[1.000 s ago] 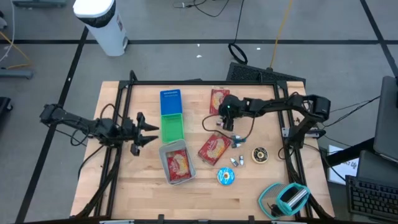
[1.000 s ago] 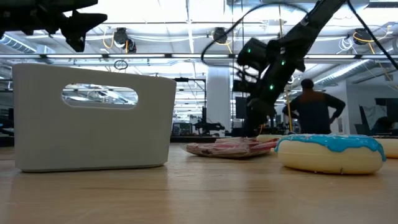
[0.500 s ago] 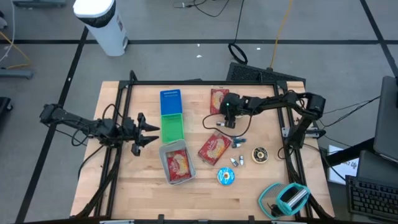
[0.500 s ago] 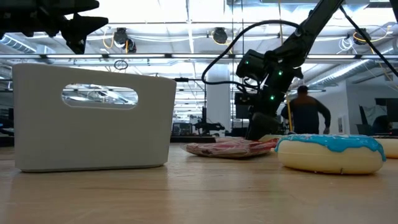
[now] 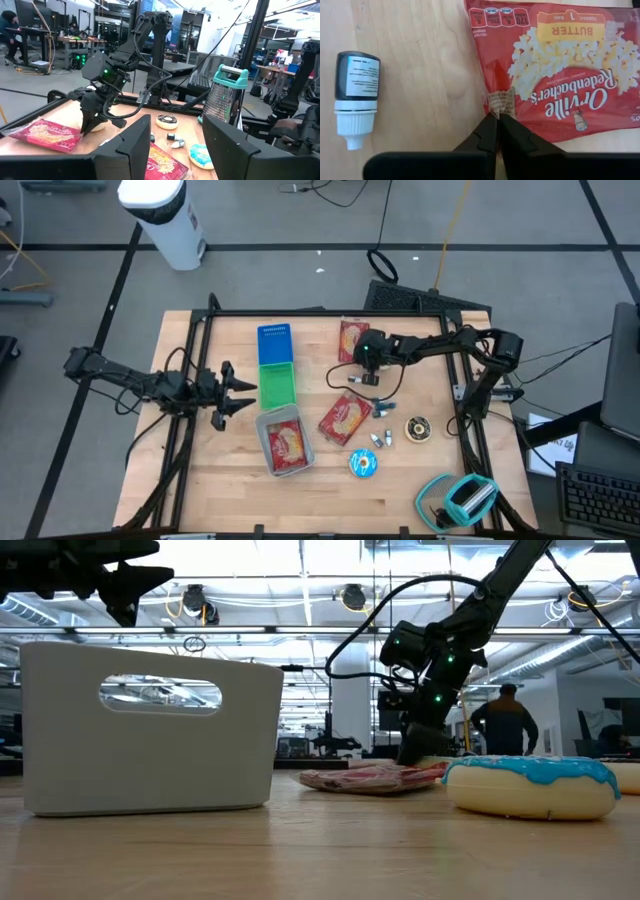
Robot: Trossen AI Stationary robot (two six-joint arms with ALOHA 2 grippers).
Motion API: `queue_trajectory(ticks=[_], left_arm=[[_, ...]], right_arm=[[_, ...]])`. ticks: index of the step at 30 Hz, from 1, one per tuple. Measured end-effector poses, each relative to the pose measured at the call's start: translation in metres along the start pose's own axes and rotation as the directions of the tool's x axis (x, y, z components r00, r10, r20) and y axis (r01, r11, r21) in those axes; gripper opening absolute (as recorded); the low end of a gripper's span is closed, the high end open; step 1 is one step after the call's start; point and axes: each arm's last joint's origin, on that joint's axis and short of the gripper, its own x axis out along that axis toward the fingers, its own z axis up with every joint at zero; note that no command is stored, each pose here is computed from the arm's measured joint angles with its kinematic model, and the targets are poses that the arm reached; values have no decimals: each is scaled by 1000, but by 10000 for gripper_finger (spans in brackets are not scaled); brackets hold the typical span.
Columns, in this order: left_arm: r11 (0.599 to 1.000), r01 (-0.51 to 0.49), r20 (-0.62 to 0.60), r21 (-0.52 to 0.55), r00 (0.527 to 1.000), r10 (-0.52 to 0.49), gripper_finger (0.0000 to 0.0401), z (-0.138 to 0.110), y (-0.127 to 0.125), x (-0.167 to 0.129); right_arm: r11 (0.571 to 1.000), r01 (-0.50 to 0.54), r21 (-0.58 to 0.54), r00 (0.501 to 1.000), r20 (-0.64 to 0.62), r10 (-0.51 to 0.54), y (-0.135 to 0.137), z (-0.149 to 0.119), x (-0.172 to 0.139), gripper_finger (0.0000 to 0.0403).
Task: Pick & Place Food Item
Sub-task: Put the top popcorn pack into the gray bin
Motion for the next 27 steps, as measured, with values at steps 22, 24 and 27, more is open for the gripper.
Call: queue_trajectory(ticks=[22, 24, 27], left_arm=[[1000, 5, 38, -4, 999, -5, 182, 4, -1, 0], [1000, 4, 40, 12, 999, -5, 182, 4, -1, 0], [999, -16, 53, 37, 998, 14, 182, 5, 0, 0]], right_arm=[[997, 16, -74, 861, 509, 24, 32, 42, -144, 0], [997, 15, -78, 842, 538, 30, 34, 41, -154, 0], [997, 8, -76, 819, 572, 37, 38, 42, -164, 0]])
